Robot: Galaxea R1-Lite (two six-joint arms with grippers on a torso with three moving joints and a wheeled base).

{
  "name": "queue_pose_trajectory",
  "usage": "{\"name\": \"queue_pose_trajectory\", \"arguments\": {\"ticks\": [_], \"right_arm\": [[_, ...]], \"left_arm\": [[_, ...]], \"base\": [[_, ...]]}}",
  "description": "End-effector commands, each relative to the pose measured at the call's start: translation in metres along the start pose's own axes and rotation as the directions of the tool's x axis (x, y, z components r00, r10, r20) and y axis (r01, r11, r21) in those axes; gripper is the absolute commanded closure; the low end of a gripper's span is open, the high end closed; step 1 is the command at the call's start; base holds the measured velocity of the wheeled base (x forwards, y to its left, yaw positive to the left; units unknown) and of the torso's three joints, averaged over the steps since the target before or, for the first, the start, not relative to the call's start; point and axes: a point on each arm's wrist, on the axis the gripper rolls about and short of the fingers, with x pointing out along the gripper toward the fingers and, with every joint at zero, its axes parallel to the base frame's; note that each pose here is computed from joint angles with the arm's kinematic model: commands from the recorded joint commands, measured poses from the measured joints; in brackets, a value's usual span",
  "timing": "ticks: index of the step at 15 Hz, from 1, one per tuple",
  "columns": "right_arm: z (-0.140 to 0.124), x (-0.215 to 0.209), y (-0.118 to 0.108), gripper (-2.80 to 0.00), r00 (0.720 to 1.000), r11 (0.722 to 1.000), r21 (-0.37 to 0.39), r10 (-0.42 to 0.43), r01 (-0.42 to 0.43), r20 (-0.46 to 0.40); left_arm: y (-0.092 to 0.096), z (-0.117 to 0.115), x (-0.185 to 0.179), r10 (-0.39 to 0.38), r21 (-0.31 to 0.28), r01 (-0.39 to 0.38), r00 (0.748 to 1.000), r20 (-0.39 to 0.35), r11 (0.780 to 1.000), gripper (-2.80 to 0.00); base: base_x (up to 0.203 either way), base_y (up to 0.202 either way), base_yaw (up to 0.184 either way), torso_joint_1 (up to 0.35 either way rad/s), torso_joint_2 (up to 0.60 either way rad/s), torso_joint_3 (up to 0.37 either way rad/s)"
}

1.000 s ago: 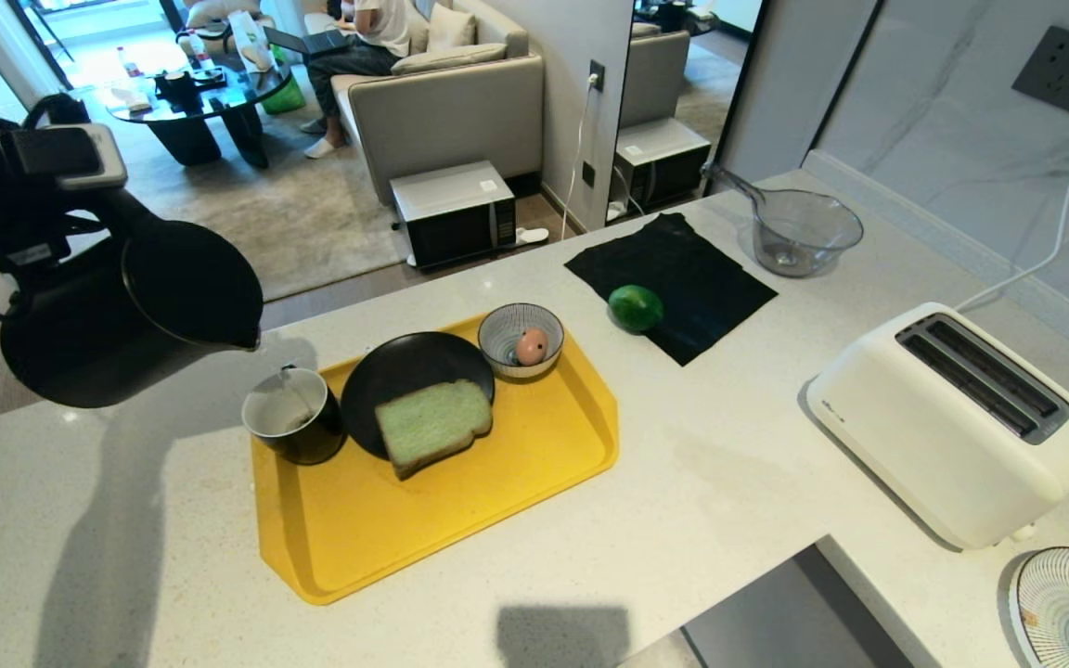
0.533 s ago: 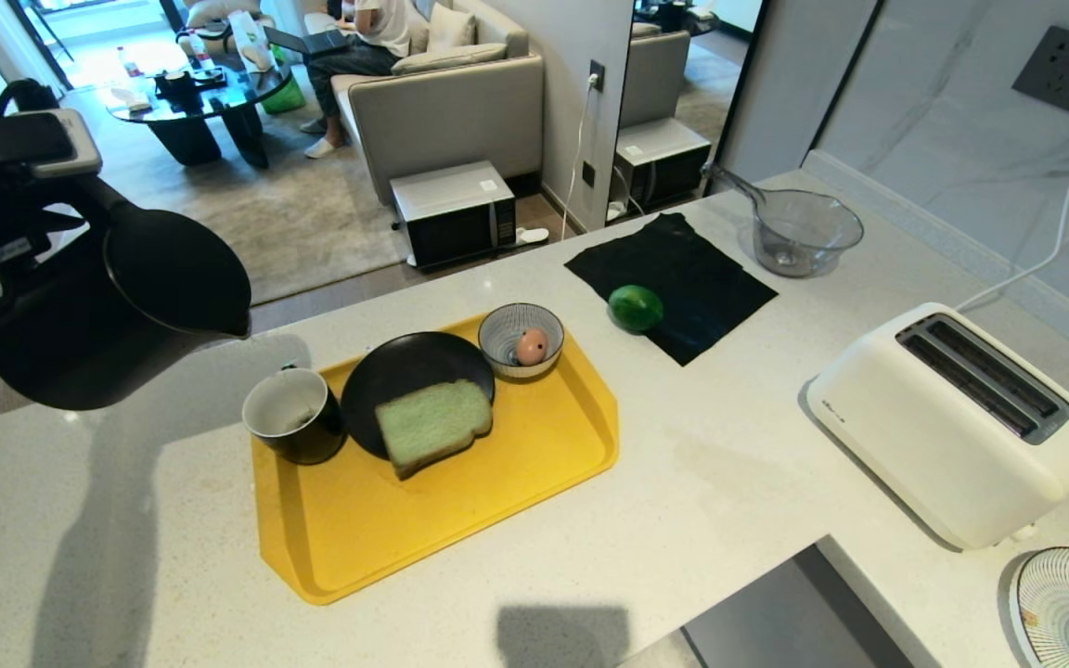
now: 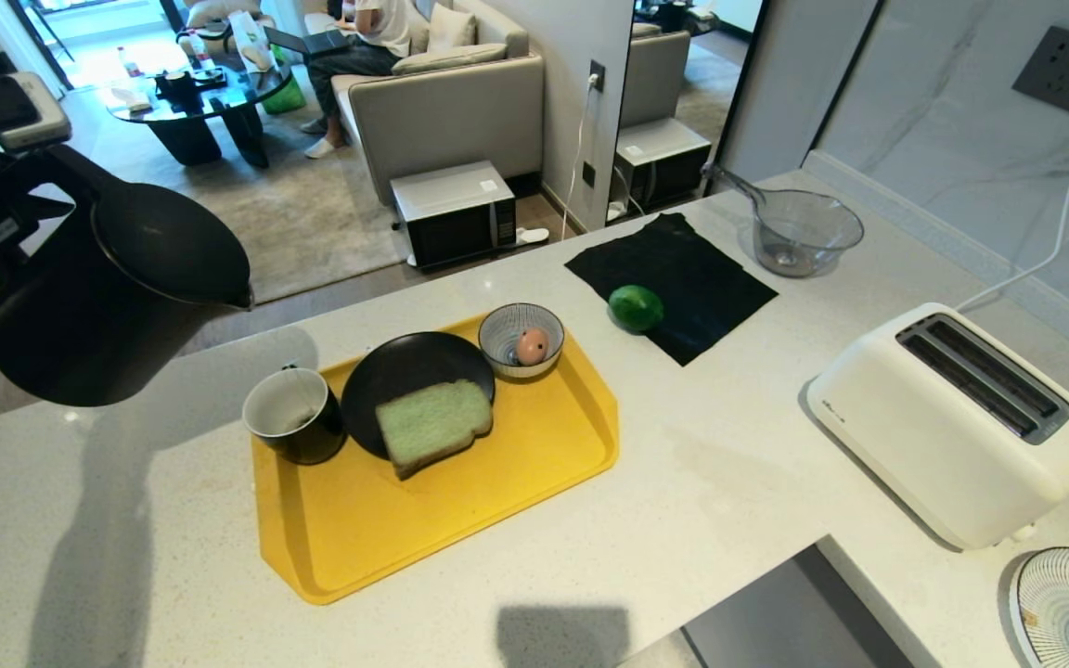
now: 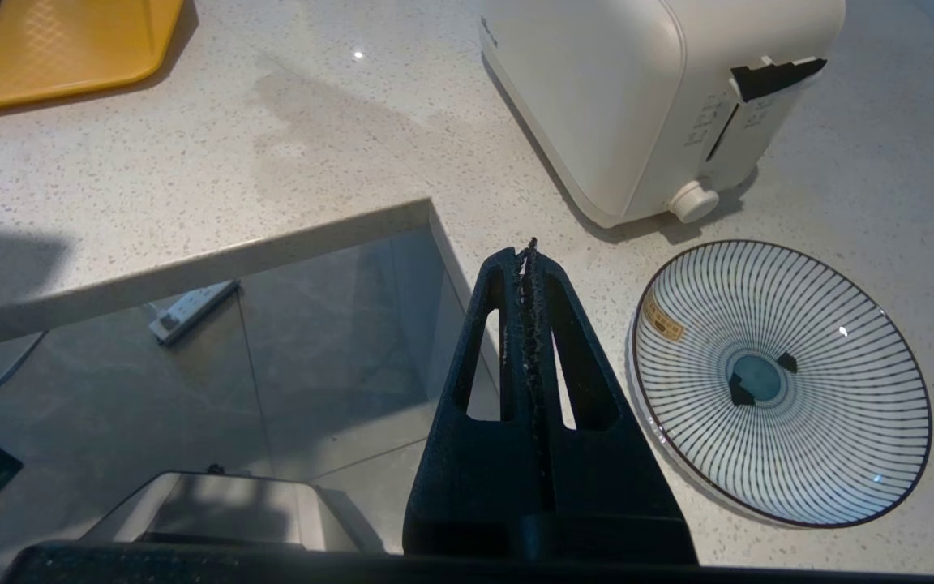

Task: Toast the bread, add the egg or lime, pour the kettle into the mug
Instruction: Pour water into a cup, then put the kettle back

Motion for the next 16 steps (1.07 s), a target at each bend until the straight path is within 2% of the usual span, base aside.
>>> {"name": "queue_pose_trajectory", "arguments": {"ticks": [1,3,6,9,11,14,16], "right_arm": [[0.000,0.000,0.000,0.00,1.000,1.000,-0.001,0.001,-0.001,0.000],[0.000,0.000,0.000,0.00,1.000,1.000,-0.001,0.001,-0.001,-0.001],[0.000,0.000,0.000,0.00,1.000,1.000,-0.001,0.000,0.000,0.000],[0.000,0.000,0.000,0.00,1.000,1.000,-0.001,0.001,-0.001,0.001],[0.000,0.000,0.000,0.00,1.000,1.000,-0.001,0.001,-0.001,0.001],[0.000,0.000,0.000,0.00,1.000,1.000,-0.001,0.001,-0.001,0.001],[0.000,0.000,0.000,0.00,1.000,1.000,-0.001,0.001,-0.001,-0.001]], "left_arm": [[0.001,0.000,-0.003,0.001,-0.045,-0.001,1.000,0.002,0.999,0.00],[0.002,0.001,-0.006,0.007,-0.096,-0.007,1.000,0.005,0.995,0.00],[0.007,-0.007,-0.012,0.019,-0.128,-0.019,1.000,-0.002,0.992,0.00],[0.012,-0.016,-0.020,0.023,-0.226,-0.019,1.000,0.015,0.974,0.00],[0.013,-0.025,-0.031,0.006,-0.333,0.009,0.999,0.043,0.943,0.00],[0.013,-0.047,-0.053,-0.007,-0.491,0.030,0.999,0.050,0.871,0.00],[0.014,-0.063,-0.062,0.010,-0.559,0.028,0.998,0.064,0.829,0.00]], "base": [[0.000,0.000,0.000,0.000,0.00,0.000],[0.000,0.000,0.000,0.000,0.00,0.000],[0.000,0.000,0.000,0.000,0.00,0.000],[0.000,0.000,0.000,0.000,0.00,0.000],[0.000,0.000,0.000,0.000,0.00,0.000],[0.000,0.000,0.000,0.000,0.00,0.000],[0.000,0.000,0.000,0.000,0.00,0.000]]}}
